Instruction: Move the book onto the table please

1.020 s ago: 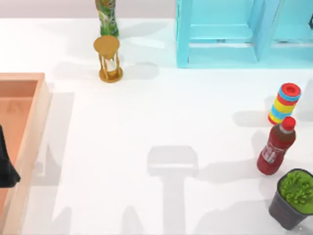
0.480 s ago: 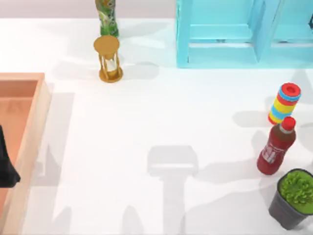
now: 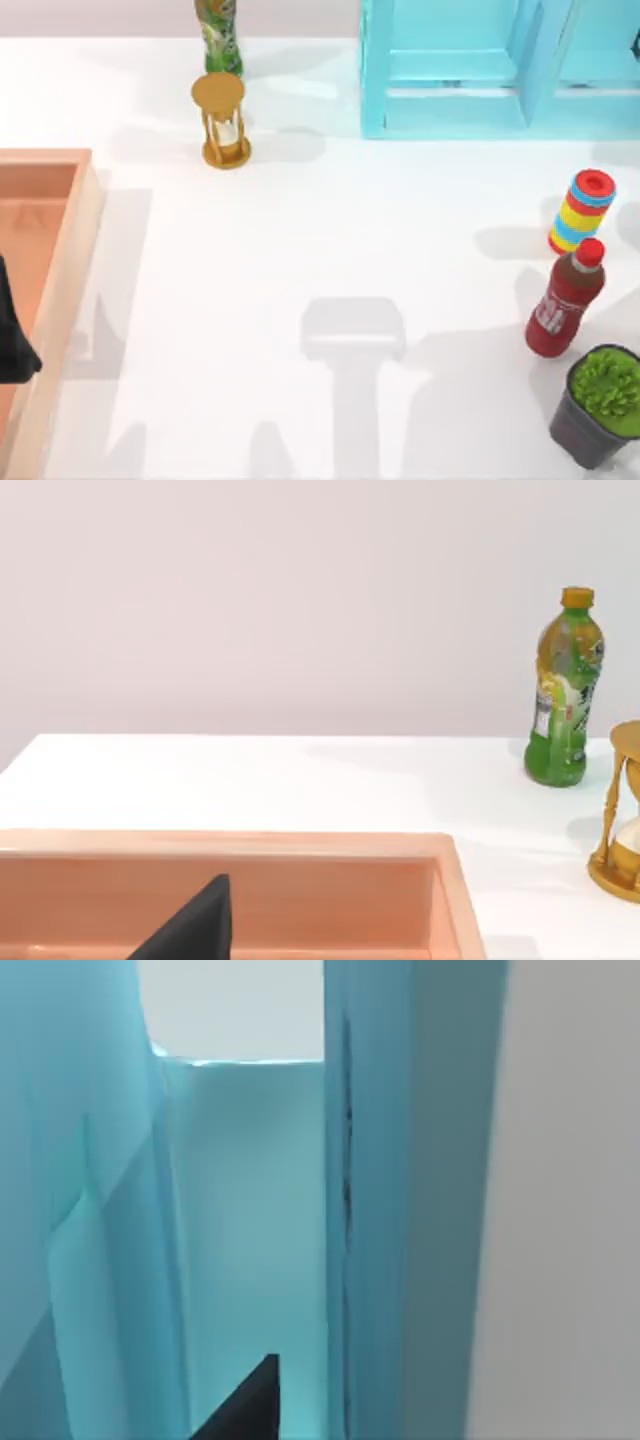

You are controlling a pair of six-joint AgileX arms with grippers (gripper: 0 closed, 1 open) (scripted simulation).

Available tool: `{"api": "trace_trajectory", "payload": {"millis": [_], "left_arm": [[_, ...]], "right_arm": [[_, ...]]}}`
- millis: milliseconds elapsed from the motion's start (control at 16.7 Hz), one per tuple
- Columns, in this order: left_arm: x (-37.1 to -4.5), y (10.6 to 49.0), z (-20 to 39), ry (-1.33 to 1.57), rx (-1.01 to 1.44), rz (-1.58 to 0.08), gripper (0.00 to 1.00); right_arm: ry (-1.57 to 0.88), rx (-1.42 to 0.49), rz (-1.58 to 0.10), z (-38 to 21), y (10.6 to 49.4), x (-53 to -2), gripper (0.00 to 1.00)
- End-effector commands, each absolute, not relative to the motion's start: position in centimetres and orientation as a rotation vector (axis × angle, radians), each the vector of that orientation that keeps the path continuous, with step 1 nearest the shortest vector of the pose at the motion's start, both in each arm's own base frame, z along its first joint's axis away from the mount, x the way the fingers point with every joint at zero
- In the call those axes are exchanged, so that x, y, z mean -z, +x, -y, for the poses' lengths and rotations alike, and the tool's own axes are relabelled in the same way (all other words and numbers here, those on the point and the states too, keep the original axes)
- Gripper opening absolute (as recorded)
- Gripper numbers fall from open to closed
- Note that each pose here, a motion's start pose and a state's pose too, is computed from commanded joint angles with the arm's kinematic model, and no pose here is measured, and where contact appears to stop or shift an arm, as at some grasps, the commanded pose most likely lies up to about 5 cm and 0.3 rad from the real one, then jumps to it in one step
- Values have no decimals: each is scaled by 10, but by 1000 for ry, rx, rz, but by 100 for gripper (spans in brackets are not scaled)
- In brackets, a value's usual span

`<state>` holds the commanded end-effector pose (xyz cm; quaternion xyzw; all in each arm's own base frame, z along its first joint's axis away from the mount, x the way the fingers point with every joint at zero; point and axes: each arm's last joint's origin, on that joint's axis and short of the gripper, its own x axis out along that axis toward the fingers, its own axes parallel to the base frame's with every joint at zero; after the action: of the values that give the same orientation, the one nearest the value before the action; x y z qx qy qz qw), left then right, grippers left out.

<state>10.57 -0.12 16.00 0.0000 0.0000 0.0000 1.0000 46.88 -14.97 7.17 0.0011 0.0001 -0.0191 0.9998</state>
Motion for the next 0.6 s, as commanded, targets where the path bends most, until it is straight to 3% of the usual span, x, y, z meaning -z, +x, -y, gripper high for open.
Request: {"api": "trace_trajectory", "payload": {"millis": [240,600], "left_arm": [[-160,106,1,0,0,0,100],[-160,106,1,0,0,0,100]], "right_arm": [[3,38,-2,149,468,-69,100],[3,38,-2,149,468,-69,55]]}}
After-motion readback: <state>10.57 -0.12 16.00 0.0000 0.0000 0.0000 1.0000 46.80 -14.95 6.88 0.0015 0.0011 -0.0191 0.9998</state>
